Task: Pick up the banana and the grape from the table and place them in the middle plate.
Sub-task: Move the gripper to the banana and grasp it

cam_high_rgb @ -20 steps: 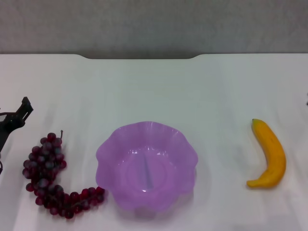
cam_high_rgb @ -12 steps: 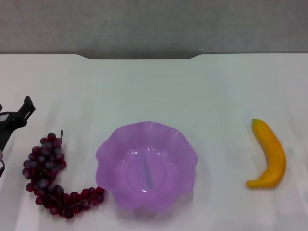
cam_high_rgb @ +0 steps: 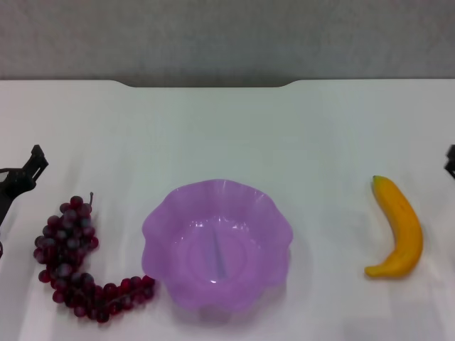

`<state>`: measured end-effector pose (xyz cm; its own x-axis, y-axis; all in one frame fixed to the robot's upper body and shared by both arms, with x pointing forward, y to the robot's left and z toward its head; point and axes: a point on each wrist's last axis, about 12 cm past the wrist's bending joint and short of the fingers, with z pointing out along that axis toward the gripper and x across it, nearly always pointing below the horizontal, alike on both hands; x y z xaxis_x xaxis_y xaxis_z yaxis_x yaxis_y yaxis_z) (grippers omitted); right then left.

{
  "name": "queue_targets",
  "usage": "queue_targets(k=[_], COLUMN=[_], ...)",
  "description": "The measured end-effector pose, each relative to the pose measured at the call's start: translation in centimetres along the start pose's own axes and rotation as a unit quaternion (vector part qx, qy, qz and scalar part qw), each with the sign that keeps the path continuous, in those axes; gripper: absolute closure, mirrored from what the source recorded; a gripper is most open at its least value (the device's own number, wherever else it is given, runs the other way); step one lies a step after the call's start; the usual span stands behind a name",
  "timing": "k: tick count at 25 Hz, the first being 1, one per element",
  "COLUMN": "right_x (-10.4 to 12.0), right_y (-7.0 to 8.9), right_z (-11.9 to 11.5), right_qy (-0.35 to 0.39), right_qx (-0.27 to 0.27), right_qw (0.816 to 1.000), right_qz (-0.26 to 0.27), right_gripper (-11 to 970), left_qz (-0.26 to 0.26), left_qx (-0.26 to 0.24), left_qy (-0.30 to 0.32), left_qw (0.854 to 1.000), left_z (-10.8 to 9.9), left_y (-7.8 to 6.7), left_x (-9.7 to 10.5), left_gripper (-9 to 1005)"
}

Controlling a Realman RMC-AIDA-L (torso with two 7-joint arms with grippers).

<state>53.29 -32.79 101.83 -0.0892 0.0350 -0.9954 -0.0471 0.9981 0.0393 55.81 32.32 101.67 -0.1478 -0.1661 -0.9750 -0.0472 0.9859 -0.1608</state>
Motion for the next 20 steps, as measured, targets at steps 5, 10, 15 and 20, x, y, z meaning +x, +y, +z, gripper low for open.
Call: queue_targets(k=[5,10,15,20], right_x=[-2.1,-4.8,-7.2,-9.3], right_y=[0.2,0.9,1.6,2.3], right_z=[0.6,1.4,2.4,3.8], right_qy=[0.019,0.074,0.171,0.235], right_qx=[-0.024,-0.019,0.009,0.018], right_qw=[1.0,0.997,0.985,0.971], right_qz=[0.001,-0.015,-0.015,-0.047], right_gripper=[80,81,81,81], left_qz=[0.001,0.002,0.003,0.004], left_qx=[-0.003,-0.004,-0.004,-0.002], left_qy=[0.004,0.005,0.005,0.005], left_qw=[1.0,1.0,1.0,1.0], left_z=[-0.1,-0.1,-0.1,0.0], left_y=[0.2,0.3,0.3,0.2], left_x=[0.1,0.1,0.1,0.1], left_gripper=[101,101,102,102])
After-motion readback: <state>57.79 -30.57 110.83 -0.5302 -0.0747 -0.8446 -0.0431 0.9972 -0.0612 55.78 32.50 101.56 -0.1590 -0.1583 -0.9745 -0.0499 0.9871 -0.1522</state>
